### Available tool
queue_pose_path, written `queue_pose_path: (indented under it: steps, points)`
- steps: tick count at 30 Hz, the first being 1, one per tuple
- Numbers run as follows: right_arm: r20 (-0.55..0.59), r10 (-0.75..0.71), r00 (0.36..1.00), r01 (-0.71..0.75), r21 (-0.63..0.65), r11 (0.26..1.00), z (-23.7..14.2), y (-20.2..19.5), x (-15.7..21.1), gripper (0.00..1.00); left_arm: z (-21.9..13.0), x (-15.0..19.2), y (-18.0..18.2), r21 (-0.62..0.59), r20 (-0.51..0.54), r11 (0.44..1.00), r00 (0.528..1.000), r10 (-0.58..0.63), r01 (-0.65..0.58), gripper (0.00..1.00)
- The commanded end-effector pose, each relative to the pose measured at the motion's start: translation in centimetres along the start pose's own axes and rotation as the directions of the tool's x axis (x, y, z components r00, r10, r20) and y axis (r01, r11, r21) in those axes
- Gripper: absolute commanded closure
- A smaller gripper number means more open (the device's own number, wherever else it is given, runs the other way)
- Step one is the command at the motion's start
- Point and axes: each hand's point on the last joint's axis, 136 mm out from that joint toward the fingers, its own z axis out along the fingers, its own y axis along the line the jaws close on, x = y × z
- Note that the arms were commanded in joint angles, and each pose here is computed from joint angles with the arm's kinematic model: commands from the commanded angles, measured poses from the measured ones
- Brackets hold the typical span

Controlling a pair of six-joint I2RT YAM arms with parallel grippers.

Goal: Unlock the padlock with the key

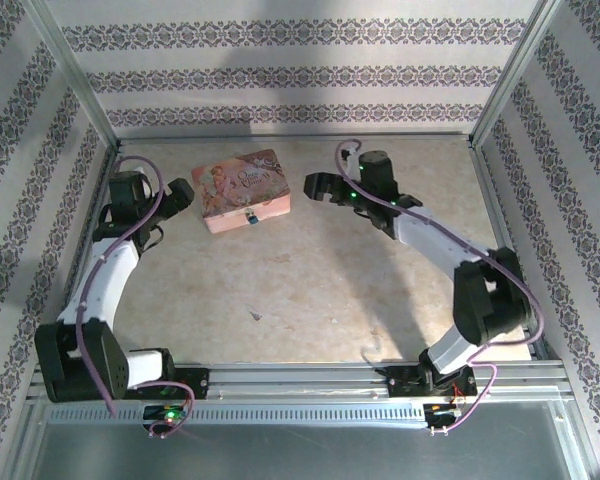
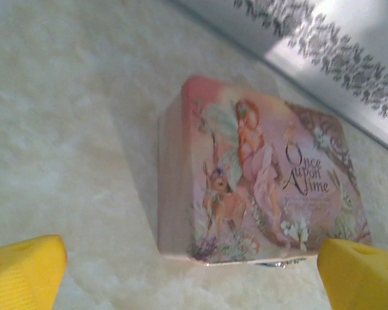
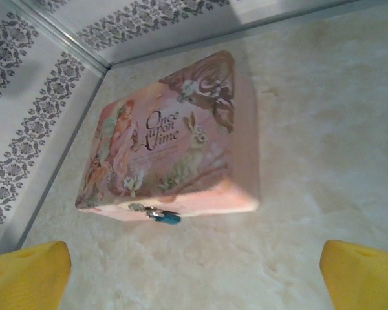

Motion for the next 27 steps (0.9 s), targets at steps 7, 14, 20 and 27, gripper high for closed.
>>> queue_pose_path:
  steps: [7,14,20,27]
  points:
    - [-0.035,0.009,0.999,-0.01,-0.027,1.0,7.2,0.0,-1.2,0.02,4.5,-0.1,-1.7,0.177,-0.142,0.98,0.988,-0.067,0.092,0.01]
    - [-0.079,0.033,0.996,-0.037,-0.042,0.998,11.3,-0.3,-0.5,0.02,7.8,0.4,-1.3,0.193,-0.189,0.973,0.978,-0.093,0.13,0.01]
    - [-0.117,0.054,0.992,-0.06,-0.05,0.997,13.7,-0.4,0.3,0.01,10.1,1.1,-1.1,0.207,-0.243,0.964,0.963,-0.115,0.168,0.0]
    - [-0.181,0.08,0.98,-0.096,-0.086,0.992,15.7,0.5,1.6,0.02,11.9,2.2,-1.7,0.243,-0.308,0.952,0.945,-0.109,0.189,0.0]
